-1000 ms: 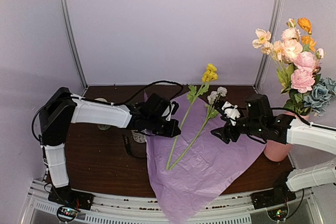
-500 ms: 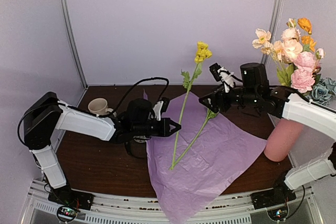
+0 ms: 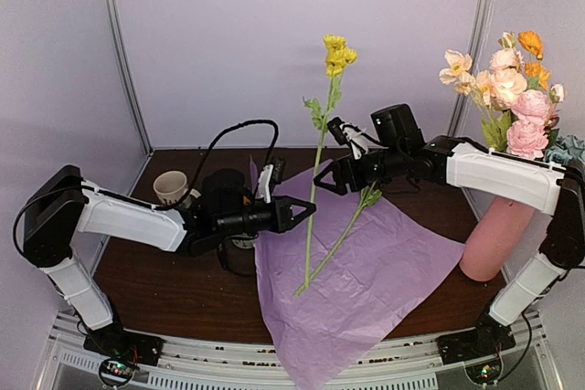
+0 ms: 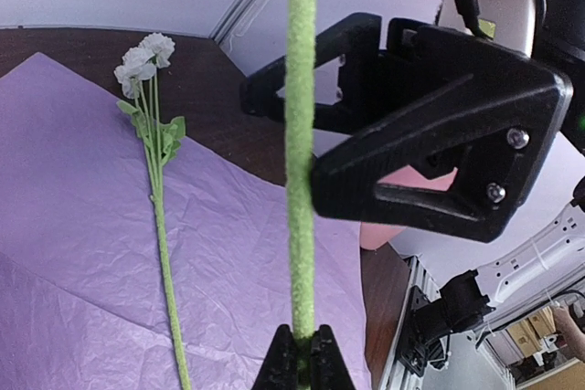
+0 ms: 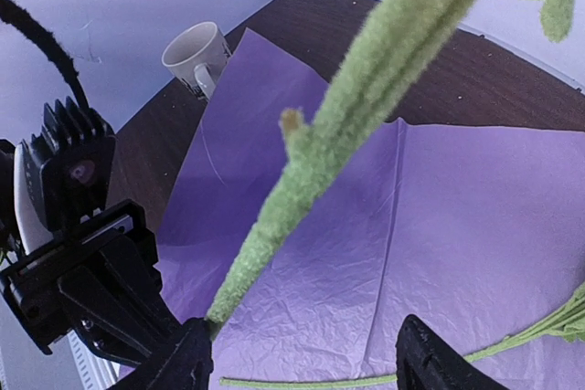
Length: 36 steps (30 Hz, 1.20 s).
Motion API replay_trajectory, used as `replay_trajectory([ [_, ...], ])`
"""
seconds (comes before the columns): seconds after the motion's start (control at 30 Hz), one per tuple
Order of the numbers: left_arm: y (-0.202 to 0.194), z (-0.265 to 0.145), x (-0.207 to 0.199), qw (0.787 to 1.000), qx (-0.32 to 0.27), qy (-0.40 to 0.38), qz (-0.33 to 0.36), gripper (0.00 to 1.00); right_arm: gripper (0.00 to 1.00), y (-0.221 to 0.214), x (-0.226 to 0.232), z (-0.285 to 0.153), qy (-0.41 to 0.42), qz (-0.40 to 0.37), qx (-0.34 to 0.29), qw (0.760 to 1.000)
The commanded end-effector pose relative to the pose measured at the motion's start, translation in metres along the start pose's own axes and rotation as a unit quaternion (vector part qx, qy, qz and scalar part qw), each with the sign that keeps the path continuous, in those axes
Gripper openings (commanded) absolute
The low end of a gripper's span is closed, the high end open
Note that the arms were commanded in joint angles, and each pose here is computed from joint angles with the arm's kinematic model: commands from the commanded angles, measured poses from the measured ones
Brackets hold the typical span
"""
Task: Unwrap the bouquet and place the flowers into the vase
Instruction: Pass from the left arm to the right
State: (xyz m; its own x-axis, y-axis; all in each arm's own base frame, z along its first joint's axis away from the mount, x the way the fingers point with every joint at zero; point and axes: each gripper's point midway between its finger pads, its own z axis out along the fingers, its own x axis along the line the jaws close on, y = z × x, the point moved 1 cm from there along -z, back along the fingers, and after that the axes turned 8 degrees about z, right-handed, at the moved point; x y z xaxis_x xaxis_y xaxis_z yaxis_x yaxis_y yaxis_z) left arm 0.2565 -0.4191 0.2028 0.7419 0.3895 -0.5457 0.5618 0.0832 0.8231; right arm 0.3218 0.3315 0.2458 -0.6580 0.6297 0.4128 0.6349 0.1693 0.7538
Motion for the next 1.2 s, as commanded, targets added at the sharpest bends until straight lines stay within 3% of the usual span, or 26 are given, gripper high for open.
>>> replay_trajectory([
  [0.0,0.017,-0.004,-0.029,0.998,-0.025,-0.030,0.047,0.00,0.69,0.016,0.027,-0.002,0.059,0.007,-0.005,0.998],
  [0.1,0.017,-0.003,-0.033,0.998,-0.023,-0.035,0.054,0.00,0.65,0.020,0.037,-0.004,0.085,0.008,-0.010,0.996],
  [0.33,0.012,0.002,-0.041,0.996,-0.006,-0.036,0.079,0.01,0.08,0.025,0.046,-0.006,0.110,0.004,-0.008,0.994],
  [0.4,0.003,0.007,-0.038,0.996,0.016,-0.031,0.086,0.27,0.00,0.029,0.050,-0.011,0.113,0.001,-0.013,0.993],
  [0.5,-0.009,0.011,-0.038,0.993,0.042,-0.024,0.112,0.48,0.00,0.037,0.054,-0.020,0.110,-0.009,-0.023,0.994],
  [0.6,-0.019,0.014,-0.037,0.988,0.066,-0.006,0.136,0.47,0.00,0.045,0.059,-0.032,0.110,-0.020,-0.034,0.993],
  [0.8,-0.027,0.015,-0.040,0.982,0.077,0.000,0.171,0.17,0.00,0.055,0.067,-0.051,0.109,-0.034,-0.055,0.992],
  [0.87,-0.028,0.015,-0.041,0.981,0.080,0.002,0.179,0.00,0.00,0.055,0.070,-0.054,0.113,-0.036,-0.055,0.991],
  [0.9,-0.028,0.016,-0.043,0.980,0.079,0.002,0.183,0.00,0.00,0.054,0.071,-0.055,0.117,-0.037,-0.054,0.991],
  [0.97,-0.028,0.016,-0.046,0.978,0.077,0.001,0.191,0.00,0.11,0.054,0.079,-0.061,0.132,-0.049,-0.047,0.989],
  [1.07,-0.028,0.016,-0.050,0.977,0.074,-0.001,0.200,0.00,0.43,0.073,0.083,-0.077,0.118,-0.067,-0.065,0.989],
  [1.17,-0.027,0.016,-0.052,0.977,0.072,-0.002,0.201,0.00,0.49,0.100,0.089,-0.099,0.106,-0.078,-0.104,0.986],
])
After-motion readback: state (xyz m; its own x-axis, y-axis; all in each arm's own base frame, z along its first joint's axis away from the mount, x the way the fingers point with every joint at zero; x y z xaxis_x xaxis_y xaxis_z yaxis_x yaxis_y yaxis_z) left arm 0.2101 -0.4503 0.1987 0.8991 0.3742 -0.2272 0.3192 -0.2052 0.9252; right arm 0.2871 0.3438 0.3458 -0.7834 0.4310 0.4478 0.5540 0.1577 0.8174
